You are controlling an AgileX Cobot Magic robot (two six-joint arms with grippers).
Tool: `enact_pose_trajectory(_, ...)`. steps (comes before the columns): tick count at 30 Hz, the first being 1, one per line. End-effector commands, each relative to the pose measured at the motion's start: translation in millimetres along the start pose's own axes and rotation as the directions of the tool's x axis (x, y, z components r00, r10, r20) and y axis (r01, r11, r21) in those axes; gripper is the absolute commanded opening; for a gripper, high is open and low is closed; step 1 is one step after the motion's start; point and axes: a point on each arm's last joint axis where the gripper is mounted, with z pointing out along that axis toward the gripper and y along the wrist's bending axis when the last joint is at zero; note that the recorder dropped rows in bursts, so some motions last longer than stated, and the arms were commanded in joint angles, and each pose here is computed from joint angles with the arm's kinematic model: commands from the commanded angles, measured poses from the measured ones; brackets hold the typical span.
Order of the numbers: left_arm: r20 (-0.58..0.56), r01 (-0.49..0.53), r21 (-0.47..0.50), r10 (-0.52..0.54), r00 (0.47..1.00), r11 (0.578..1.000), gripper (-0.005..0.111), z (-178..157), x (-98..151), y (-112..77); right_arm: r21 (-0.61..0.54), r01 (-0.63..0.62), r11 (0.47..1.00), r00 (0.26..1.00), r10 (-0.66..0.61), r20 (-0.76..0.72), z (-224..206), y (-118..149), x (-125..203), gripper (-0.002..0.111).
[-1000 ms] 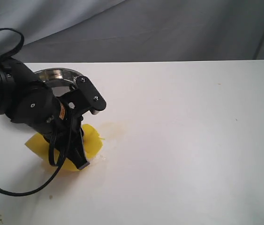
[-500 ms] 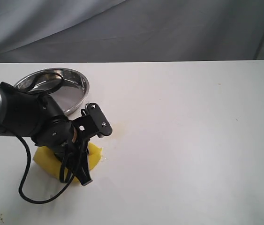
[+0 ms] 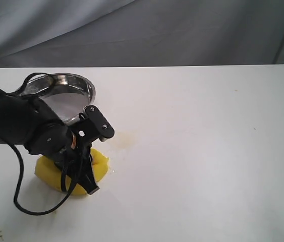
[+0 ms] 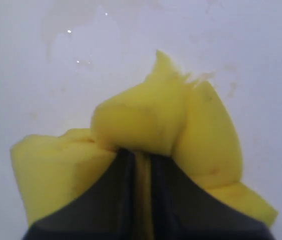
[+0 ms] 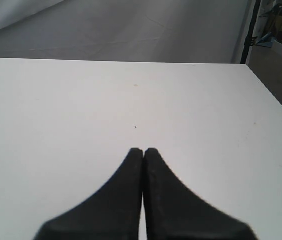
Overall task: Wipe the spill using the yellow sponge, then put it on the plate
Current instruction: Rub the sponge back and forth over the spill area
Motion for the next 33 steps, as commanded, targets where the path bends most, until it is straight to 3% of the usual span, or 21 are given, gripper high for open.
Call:
enact_pose_trajectory(1,0.082,0.039,-0.051,-0.035,0.996,0.998,0.0,-42.7,-0.6,11.7,-0.003,0.001,1.0,1.0,-0.001,0.006,-0.1,0.2,0.4,0.0)
enact_pose_trajectory(9,0.152,0.057,-0.094,-0.042,0.987,0.994,0.0,-84.4,1.0,17.5,-0.003,0.001,1.0,1.0,-0.001,0.006,-0.1,0.2,0.4,0.0)
enact_pose_trajectory(16,0.06,0.078,-0.105,-0.072,0.996,0.991,0.0,-80.5,10.3,20.0,-0.003,0.001,1.0,1.0,-0.001,0.006,-0.1,0.2,0.4,0.0)
enact_pose_trajectory(22,0.021,0.238,-0.114,-0.238,0.971,0.964,0.0,-70.7,30.9,34.9,-0.003,0.001,1.0,1.0,-0.001,0.006,-0.1,0.2,0.4,0.0)
enact_pose_trajectory(27,0.056,0.278,-0.063,-0.275,0.96,0.958,0.0,-50.6,38.9,28.6,-0.003,0.001,1.0,1.0,-0.001,0.006,-0.1,0.2,0.4,0.0)
enact_pose_trajectory(33,-0.019,0.242,-0.027,-0.243,0.97,0.97,0.0,-12.9,44.4,20.6,-0.003,0.001,1.0,1.0,-0.001,0.006,-0.1,0.2,0.4,0.0)
